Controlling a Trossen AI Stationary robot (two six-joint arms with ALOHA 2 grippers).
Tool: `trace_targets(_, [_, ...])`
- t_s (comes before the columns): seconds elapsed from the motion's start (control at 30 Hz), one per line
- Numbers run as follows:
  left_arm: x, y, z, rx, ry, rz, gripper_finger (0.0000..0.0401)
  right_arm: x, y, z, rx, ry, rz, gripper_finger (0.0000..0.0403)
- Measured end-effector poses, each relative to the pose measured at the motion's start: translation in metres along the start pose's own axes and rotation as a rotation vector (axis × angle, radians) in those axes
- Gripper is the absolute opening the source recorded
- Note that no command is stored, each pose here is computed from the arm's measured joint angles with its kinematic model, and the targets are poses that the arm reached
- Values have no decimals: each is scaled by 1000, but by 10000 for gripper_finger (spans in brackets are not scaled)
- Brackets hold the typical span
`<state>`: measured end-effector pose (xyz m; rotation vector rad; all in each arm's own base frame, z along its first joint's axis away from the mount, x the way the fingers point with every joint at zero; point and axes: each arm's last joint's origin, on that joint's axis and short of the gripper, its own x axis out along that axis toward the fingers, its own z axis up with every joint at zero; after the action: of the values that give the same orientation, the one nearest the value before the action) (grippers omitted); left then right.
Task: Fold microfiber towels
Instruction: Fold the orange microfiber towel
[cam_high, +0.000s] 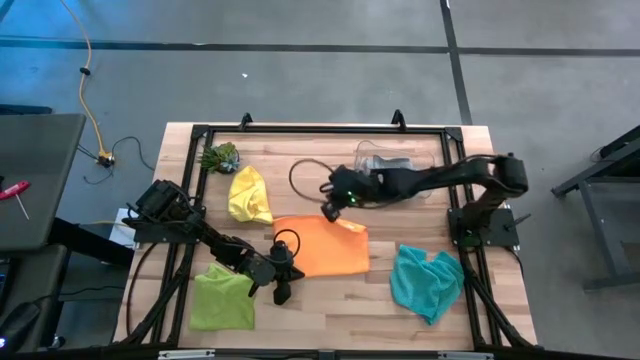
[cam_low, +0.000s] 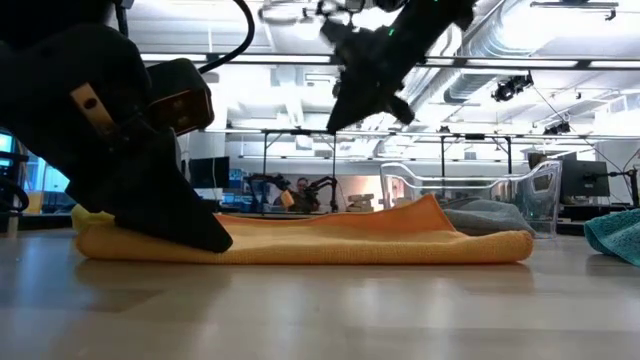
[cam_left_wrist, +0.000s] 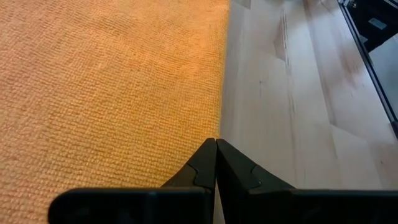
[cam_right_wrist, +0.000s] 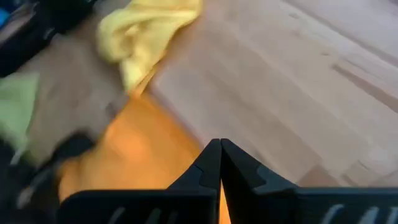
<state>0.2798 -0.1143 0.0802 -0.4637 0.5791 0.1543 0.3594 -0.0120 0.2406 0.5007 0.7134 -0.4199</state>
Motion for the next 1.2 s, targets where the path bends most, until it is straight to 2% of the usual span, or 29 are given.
trace_targets(0.1, [0, 0, 0, 1, 2, -2, 0, -12, 16, -10, -92, 47, 112, 0])
trace_targets(0.17, [0, 0, 0, 0, 1, 0, 0, -14, 24, -21, -126, 112, 146, 0])
trace_targets(0.3, [0, 0, 0, -1, -5, 6, 0, -1, 36, -49, -125, 217, 97, 0])
trace_targets(0.4, [0, 0, 0, 4, -5, 5, 0, 17, 41, -66, -77, 279, 67, 0])
trace_targets(0.57, [0, 0, 0, 4, -5, 5, 0, 47, 35, -88, -22, 381, -15, 0])
trace_targets(0.7, [0, 0, 0, 6, -3, 3, 0, 55, 24, -83, 3, 370, -63, 0])
trace_targets(0.97, [0, 0, 0, 9, -1, 1, 0, 57, -16, -69, 6, 405, -283, 0])
trace_targets(1.2, [0, 0, 0, 16, 1, 1, 0, 28, -29, -41, -26, 310, -321, 0])
